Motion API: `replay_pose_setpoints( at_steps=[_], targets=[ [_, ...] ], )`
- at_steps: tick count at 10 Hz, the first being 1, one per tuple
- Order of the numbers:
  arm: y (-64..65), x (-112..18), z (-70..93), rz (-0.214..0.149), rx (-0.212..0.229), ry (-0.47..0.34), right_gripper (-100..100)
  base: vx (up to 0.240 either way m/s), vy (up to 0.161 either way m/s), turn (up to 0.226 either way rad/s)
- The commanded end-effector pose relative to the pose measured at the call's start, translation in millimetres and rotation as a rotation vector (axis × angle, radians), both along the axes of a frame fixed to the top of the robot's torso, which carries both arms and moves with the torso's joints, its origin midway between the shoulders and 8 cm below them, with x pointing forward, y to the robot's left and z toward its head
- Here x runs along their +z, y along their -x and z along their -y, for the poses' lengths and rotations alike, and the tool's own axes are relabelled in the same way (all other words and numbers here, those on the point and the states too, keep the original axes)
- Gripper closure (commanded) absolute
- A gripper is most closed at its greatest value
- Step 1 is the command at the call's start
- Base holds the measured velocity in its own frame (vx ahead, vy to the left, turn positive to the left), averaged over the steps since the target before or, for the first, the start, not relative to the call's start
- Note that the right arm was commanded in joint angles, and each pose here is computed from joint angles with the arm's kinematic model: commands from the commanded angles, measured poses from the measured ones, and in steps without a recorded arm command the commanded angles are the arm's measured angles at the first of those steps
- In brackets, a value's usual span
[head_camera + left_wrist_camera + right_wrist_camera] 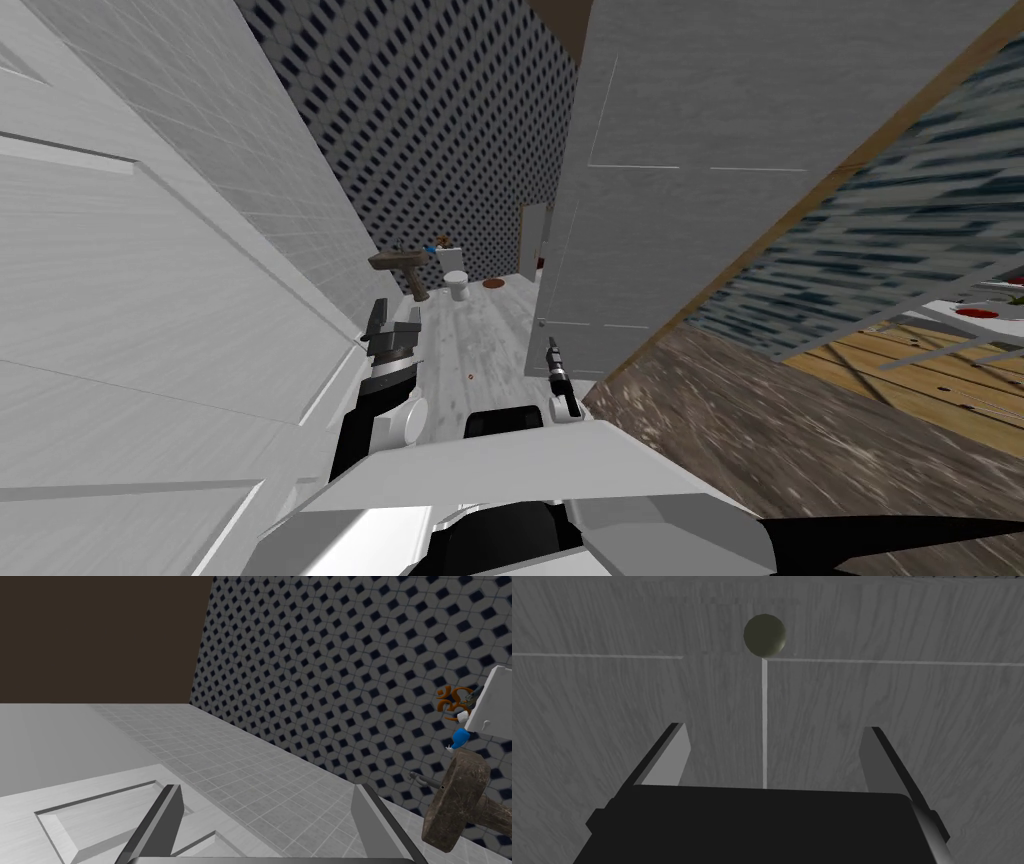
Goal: Push the door open
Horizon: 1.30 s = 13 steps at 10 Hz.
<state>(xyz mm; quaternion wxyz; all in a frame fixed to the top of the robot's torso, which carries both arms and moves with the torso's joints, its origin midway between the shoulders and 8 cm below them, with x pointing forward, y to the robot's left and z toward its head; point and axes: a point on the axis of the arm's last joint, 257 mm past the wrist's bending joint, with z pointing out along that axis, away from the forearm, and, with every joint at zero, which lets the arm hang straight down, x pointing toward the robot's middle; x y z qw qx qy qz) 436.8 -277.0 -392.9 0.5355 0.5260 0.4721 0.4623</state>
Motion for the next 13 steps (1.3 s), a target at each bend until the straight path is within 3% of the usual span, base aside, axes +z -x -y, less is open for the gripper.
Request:
replay_pose_setpoints(
  at_steps=[1,4,7,8,9,13],
  targets=[
    [-0.5,1.9,12.8,0.004,-0.013,0.026,-100,0.118,-0.023,0.108],
    [-1.2,2.8,17.7,0.009,-0.029,0.034,-100,0.212,-0.052,0.064],
    [-2.0,1.6,7.7,0.015,-0.052,0.009,-100,0.213,-0.031,0.071],
    [-1.3,1.5,11.3,0.012,-0.048,0.015,-100,0.084,-0.006,-0.006],
    [-1.3,1.5,11.3,0.012,-0.048,0.015,100,-0.017,0.003,0.007],
    [-1.3,1.5,11.3,0.012,-0.048,0.015,100,-0.018,0.001,0.002]
  ],
)
